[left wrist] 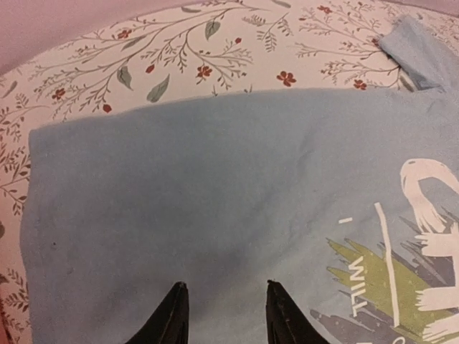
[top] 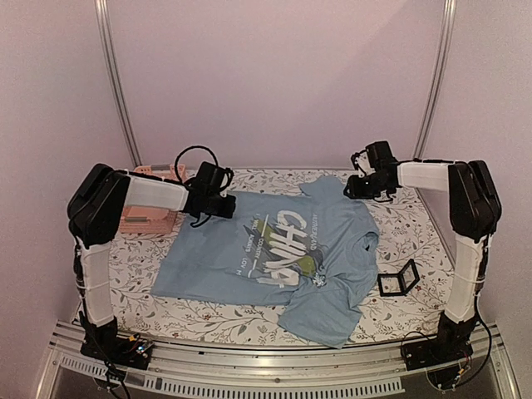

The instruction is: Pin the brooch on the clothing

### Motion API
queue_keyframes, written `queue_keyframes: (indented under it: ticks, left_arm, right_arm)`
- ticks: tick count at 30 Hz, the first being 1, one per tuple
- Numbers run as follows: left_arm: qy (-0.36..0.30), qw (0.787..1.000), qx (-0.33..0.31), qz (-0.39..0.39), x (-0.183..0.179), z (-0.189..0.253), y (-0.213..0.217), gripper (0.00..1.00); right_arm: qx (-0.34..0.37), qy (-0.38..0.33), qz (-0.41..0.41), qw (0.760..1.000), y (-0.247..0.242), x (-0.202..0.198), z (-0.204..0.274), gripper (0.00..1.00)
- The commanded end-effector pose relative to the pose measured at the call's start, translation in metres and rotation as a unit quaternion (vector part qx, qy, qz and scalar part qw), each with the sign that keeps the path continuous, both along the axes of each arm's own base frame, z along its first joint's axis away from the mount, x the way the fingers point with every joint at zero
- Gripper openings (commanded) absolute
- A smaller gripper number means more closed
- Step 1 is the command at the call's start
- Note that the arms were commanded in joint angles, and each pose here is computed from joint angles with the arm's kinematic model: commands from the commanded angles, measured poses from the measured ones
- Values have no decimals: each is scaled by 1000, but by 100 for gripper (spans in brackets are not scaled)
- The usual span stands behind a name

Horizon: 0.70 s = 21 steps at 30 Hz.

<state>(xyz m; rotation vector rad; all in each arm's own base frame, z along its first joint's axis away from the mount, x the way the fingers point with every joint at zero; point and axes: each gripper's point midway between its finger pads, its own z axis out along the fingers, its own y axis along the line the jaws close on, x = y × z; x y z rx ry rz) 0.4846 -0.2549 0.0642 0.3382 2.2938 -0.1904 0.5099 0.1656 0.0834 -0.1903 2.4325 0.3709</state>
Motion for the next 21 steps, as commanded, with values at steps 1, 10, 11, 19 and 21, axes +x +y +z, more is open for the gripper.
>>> queue_keyframes:
  ticks: [1,10,11,19,21]
  left_arm:
    - [35,996,16,75,-2,-30,25,37]
    - [90,984,-27,150,9,-82,67,36]
    - [90,984,-29,154,13,-83,68,36]
    - [106,975,-66,182,56,-99,85,37]
    - [91,976,-68,183,69,-92,88,37]
  right_arm:
    - [-24,49,-13,998,-5,9,-28,33]
    - [-40,153,-34,987,-2,18,-100,15]
    - [-40,156,-36,986,-2,21,-102,15]
    - [-14,153,-54,987,4,77,-114,17]
    - [-3,143,-44,989,10,87,-118,17]
